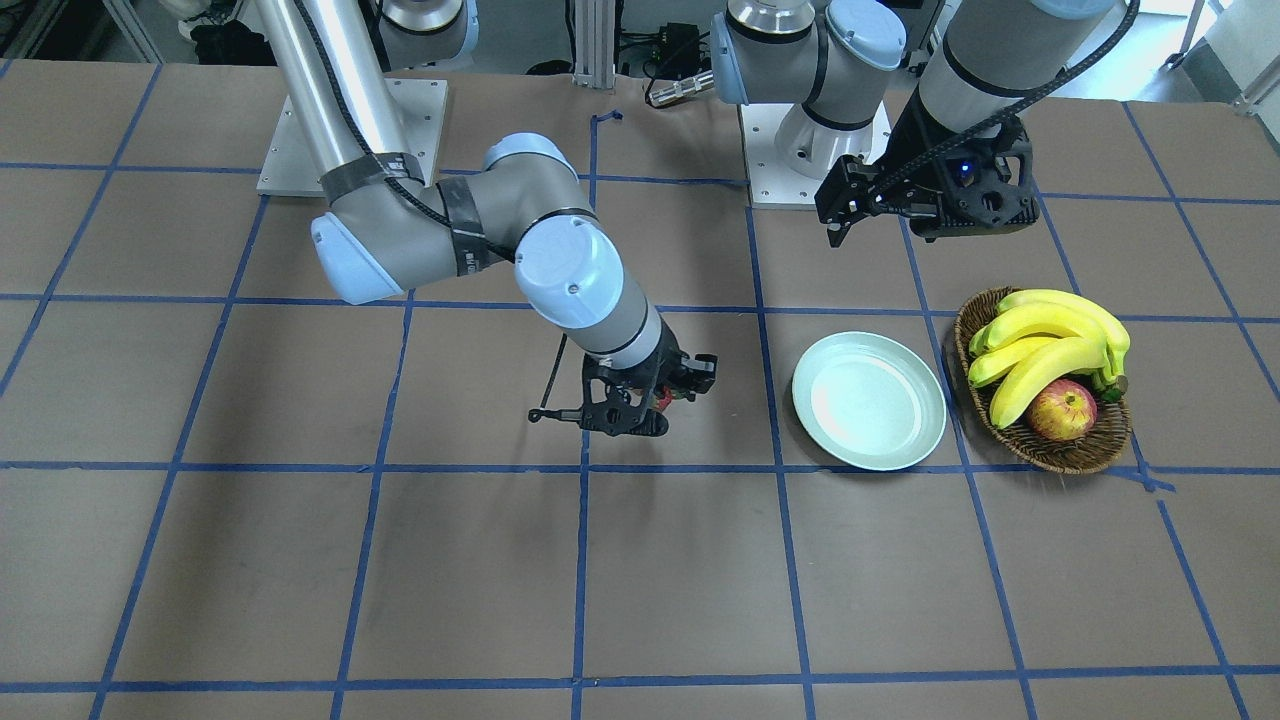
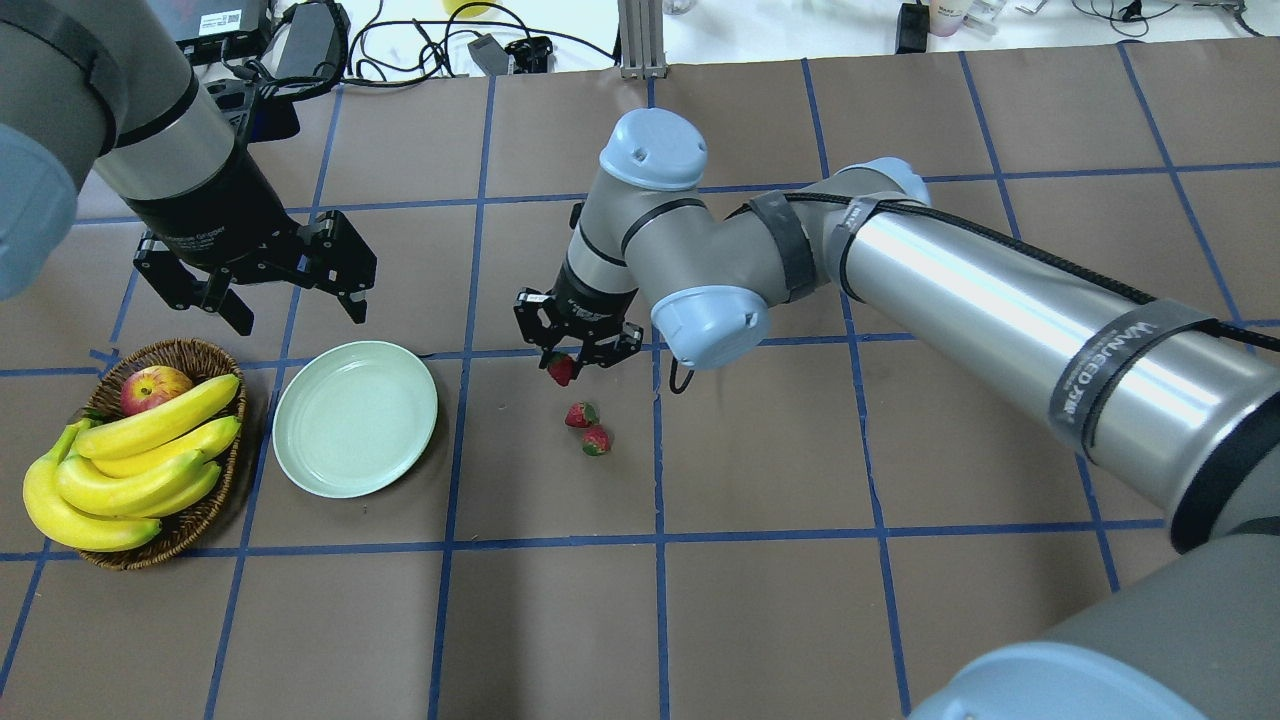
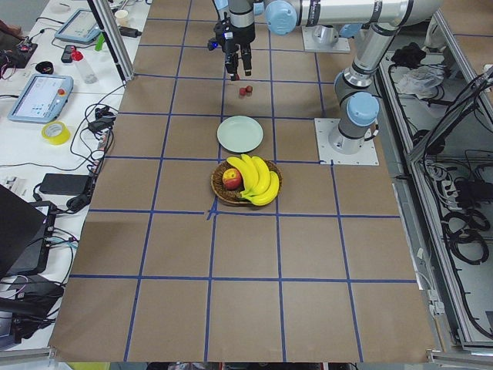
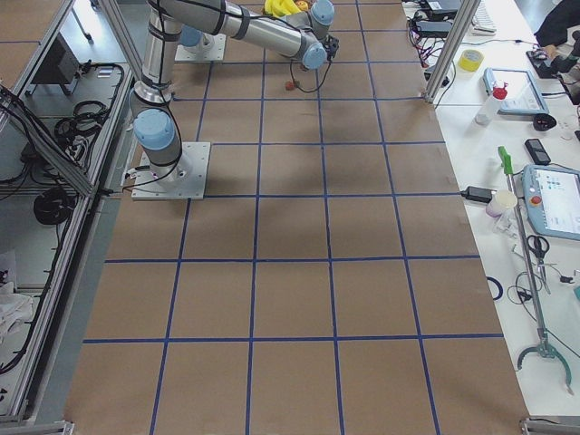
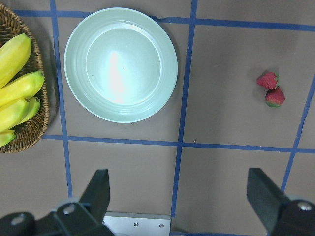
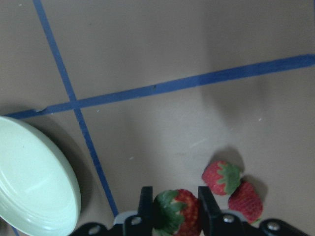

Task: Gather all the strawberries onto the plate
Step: 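Carry the strawberry to the other two and release it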

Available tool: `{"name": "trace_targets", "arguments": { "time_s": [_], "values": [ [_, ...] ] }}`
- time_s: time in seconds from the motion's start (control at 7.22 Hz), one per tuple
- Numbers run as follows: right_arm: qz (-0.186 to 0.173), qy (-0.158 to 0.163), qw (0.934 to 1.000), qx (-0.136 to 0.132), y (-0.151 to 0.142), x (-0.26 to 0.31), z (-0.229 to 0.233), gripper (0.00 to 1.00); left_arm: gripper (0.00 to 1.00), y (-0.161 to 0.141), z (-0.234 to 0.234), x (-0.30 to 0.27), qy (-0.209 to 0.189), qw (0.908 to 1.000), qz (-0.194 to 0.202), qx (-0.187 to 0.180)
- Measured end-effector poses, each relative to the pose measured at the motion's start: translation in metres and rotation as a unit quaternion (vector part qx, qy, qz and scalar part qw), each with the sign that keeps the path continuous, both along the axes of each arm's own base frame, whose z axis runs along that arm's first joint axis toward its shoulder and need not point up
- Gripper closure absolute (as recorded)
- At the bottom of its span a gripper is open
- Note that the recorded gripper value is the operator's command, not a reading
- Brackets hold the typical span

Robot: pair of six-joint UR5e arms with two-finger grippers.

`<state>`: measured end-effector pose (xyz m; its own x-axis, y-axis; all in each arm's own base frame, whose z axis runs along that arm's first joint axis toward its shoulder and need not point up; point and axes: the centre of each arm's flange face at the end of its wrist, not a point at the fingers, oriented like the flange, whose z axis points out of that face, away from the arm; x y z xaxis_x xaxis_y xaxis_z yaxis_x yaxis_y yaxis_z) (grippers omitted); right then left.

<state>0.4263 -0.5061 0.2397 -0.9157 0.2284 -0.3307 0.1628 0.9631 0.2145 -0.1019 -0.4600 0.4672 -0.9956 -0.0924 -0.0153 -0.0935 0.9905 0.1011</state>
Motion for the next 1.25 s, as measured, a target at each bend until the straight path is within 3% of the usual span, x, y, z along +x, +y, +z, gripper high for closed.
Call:
{"name": "trace_targets", "arguments": {
  "time_s": [0.28,0.55,0.83,1.25],
  "values": [
    [0.013,0.028,0.9995,0.008,0.021,0.026,-0.021,0.81,0.0,0.0,0.0,0.0,0.003,1.0,-0.002,-0.001],
    [0.017,0.047,0.9987,0.009,0.025,0.029,-0.033,0.79,0.0,-0.006,-0.006,0.0,0.012,0.9999,-0.001,-0.005],
    [0.018,0.052,0.9984,0.009,0.026,0.03,-0.036,0.31,0.0,-0.009,-0.011,0.001,0.015,0.9999,0.003,-0.007],
    [0.018,0.073,0.9971,0.001,0.025,0.026,-0.038,0.3,0.0,-0.017,-0.024,0.005,0.014,0.9998,0.011,-0.005]
  ]
}}
